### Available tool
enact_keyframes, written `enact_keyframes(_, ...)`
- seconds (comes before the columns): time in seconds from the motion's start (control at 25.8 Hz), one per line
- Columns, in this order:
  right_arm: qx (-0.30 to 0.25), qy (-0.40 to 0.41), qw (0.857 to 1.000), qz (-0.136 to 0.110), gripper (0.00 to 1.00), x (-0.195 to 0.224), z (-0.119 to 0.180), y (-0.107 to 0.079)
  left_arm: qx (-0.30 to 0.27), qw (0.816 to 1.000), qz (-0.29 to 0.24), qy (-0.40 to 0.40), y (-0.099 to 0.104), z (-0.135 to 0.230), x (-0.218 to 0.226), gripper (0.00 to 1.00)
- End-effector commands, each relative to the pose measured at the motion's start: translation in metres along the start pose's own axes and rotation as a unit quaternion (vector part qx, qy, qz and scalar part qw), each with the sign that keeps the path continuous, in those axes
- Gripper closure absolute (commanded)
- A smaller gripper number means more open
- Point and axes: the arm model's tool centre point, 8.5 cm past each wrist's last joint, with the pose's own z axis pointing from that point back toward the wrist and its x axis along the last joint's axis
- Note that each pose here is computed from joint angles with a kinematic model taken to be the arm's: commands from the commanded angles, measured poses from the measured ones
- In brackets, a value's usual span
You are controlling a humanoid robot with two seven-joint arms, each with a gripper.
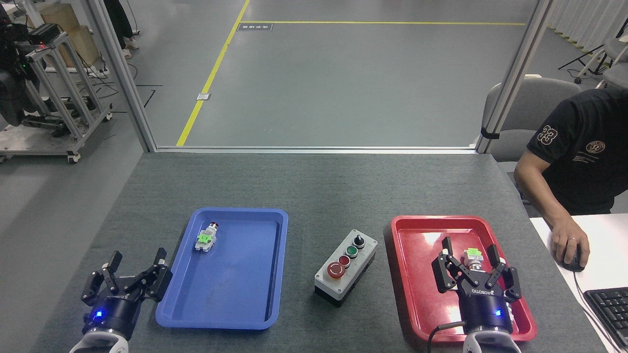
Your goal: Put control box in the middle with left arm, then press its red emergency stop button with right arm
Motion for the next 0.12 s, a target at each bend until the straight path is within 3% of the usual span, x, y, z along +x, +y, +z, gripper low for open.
enact_keyframes(0.0, -0.003, 0.002, 1.0, 0.001, 0.0, -0.0013, 0.0004, 0.0003, 0.003, 1.0, -0.002, -0.001, 0.0021, -0.0009, 0.0008, 0.01)
enact_keyframes(0.08, -0.003, 0.002, 1.0, 0.006, 0.0, -0.0008, 0.0004, 0.0006, 0.003, 1.0, -0.001, 0.0, 0.0024, -0.0009, 0.0003, 0.01)
